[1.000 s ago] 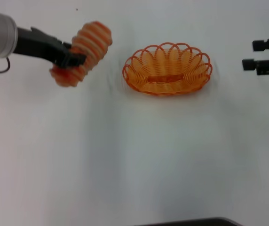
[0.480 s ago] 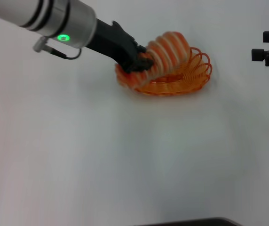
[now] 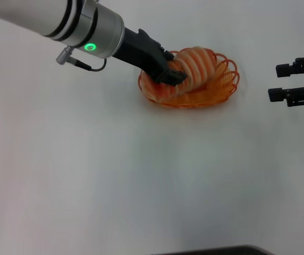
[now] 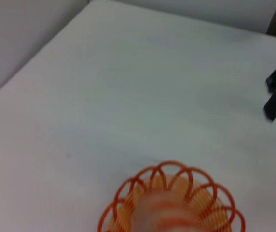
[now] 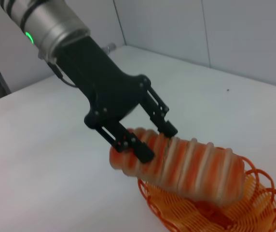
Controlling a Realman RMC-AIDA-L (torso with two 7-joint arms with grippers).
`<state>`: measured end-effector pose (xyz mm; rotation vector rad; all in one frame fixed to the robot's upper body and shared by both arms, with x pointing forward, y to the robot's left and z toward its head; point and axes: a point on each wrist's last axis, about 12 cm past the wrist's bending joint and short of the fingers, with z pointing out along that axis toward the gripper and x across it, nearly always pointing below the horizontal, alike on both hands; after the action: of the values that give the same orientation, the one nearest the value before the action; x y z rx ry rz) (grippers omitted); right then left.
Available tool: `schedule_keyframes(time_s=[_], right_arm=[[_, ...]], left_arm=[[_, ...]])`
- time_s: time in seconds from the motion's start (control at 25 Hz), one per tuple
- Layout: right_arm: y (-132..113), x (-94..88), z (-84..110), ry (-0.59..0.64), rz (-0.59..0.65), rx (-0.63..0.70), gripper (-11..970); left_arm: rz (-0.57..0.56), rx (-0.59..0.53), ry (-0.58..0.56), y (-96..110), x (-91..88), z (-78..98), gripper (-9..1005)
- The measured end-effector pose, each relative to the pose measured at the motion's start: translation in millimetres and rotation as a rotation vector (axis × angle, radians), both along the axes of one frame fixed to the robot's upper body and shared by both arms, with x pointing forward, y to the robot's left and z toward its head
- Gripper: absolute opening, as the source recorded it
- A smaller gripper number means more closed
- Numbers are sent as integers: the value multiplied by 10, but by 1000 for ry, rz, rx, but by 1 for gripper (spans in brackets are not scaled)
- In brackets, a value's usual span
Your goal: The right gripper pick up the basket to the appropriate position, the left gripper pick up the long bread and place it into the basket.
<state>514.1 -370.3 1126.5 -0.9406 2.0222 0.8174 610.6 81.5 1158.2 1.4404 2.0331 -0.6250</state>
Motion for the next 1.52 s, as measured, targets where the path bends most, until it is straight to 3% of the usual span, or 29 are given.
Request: schedule_keyframes(time_s=[0.2,0.28,0.32,0.52,0.8,1.04,1.24,1.52], right_arm=[[70,43,-23,10,26,-24,764],[101,56,-25,11,37,-26,764],[116,63,-25,11,43,-26,764],[207,99,-17,20,92,-37,764],[310,150,-4,18,123,-36,765],[402,204,11,26,157,-47,765],[452,245,21,27,172,-49,764],[465,261,21,25,174,-55,765]], left_arm=[[12,-86,-21,131,-78,103,466],[27,-121,-30,214,-114,144,628],[41,-139,-31,279,-135,152,709],[116,-282,-14,805,-346,122,879],[181,-448,97,1639,-783,-215,857],[286,-469,131,2141,-1080,-522,844],[348,-484,159,2354,-1169,-613,837],[349,-488,162,2389,-1179,-608,838]])
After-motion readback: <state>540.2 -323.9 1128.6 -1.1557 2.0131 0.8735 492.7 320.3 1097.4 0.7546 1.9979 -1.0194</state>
